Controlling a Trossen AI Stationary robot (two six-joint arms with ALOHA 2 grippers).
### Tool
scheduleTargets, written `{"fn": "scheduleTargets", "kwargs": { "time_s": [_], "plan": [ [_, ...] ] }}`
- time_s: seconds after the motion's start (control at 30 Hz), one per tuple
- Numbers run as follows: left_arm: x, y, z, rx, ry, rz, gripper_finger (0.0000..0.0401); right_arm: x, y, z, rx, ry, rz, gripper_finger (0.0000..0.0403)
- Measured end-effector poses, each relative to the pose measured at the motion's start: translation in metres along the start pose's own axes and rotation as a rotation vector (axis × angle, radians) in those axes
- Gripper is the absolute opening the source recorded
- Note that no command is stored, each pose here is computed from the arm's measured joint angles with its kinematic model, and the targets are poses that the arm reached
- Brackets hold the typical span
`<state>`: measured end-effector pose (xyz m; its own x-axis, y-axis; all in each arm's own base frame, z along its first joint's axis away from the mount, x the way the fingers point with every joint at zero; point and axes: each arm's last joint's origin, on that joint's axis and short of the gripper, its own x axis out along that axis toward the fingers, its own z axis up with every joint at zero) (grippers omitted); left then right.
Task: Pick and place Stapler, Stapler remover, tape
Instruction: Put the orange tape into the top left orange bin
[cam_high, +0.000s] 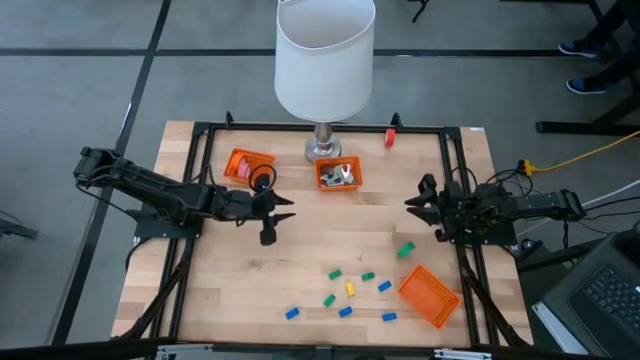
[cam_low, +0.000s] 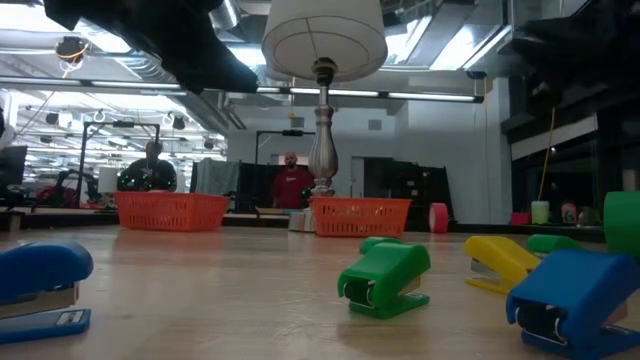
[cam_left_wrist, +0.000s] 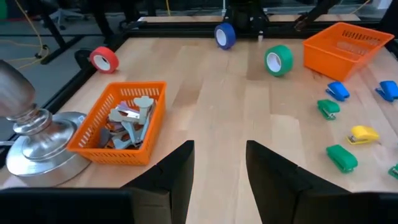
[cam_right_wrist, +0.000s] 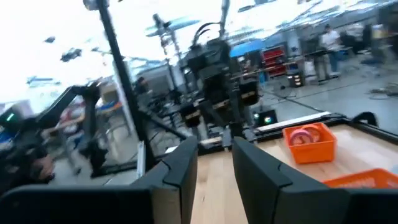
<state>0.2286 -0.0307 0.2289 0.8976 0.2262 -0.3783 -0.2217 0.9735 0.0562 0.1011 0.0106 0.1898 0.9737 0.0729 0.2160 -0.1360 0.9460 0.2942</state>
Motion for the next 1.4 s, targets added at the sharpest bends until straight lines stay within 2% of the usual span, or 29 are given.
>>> {"fn": "scheduleTargets", "kwargs": {
  "time_s": [0.1, 0.37, 0.6, 0.9, 1.0, 1.13, 1.23, 1.4],
  "plan": [
    [0.000, 0.001, 0.000, 0.000, -0.003, 0.027, 0.0141, 0.000, -0.003, 0.001, 0.083, -0.035, -0.108, 0.0106],
    [0.000, 0.001, 0.000, 0.002, 0.000, 0.035, 0.0141, 0.000, -0.010, 0.010, 0.161, -0.158, -0.420, 0.0106],
    [0.000, 0.002, -0.001, 0.004, 0.001, 0.055, 0.0141, 0.021, 0.000, 0.048, 0.027, -0.119, -0.540, 0.0106],
    [0.000, 0.003, -0.002, 0.024, 0.007, 0.086, 0.0141, 0.071, -0.002, 0.089, -0.225, 0.044, -1.024, 0.0106],
    [0.000, 0.003, -0.004, 0.033, 0.027, 0.088, 0.0141, 0.087, -0.010, 0.095, -0.320, 0.102, -1.166, 0.0106],
    [0.000, 0.003, -0.008, 0.027, 0.066, 0.093, 0.0141, 0.103, -0.029, 0.097, -0.366, 0.172, -1.292, 0.0106],
    [0.000, 0.004, -0.010, 0.015, 0.090, 0.096, 0.0141, 0.109, -0.049, 0.096, -0.339, 0.237, -1.335, 0.0106],
    [-0.001, 0.004, -0.011, 0.008, 0.097, 0.098, 0.0141, 0.107, -0.087, 0.091, -0.213, 0.351, -1.356, 0.0106]
  ]
}}
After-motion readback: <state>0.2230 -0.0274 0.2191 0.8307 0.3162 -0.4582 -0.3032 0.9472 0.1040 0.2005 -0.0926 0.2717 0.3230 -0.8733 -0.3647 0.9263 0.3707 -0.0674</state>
